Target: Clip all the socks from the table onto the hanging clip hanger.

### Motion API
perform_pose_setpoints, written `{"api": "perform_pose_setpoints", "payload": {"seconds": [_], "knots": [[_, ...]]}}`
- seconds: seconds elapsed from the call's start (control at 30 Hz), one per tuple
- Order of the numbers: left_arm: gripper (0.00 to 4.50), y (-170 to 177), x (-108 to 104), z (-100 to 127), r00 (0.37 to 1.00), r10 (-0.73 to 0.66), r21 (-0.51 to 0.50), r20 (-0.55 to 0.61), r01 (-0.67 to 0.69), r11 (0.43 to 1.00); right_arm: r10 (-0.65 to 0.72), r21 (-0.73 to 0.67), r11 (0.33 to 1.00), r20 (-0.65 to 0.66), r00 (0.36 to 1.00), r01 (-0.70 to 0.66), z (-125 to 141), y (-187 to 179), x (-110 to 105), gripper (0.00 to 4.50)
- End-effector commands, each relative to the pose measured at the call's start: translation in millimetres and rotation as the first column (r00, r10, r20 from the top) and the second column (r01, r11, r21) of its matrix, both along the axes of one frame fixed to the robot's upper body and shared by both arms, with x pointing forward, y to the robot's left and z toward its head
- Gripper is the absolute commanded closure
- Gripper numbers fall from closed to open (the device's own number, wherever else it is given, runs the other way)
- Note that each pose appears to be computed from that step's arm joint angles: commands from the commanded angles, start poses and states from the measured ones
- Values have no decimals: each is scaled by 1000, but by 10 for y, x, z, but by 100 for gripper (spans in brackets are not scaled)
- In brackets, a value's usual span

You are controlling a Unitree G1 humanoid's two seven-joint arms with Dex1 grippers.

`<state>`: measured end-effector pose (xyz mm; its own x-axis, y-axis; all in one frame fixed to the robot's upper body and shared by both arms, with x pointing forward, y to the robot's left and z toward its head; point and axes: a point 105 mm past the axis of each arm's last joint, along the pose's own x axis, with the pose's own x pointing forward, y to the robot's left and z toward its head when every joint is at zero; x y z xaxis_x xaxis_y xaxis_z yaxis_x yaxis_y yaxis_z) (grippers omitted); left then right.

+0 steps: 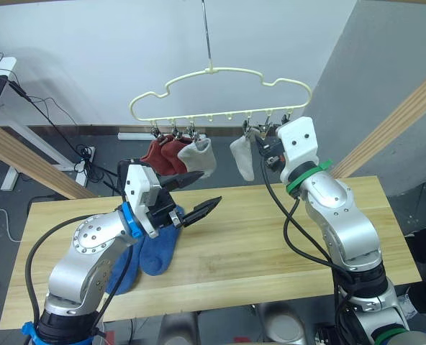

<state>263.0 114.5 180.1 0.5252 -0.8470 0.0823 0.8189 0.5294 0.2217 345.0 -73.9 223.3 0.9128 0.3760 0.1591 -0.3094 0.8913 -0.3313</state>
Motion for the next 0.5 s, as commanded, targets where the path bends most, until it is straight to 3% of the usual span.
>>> {"api": "perform_pose_setpoints", "payload": {"seconds": [0.03, 0.5], "knots": [[98, -22, -32, 24, 999, -17, -2, 27, 17, 1000, -14, 43, 999, 66, 998, 11, 179, 7, -18, 214], [98, -4, -6, 6, 999, -15, 4, 33, 15, 1000, -69, 268, 960, -40, 997, 77, 220, 54, -17, 214]]}}
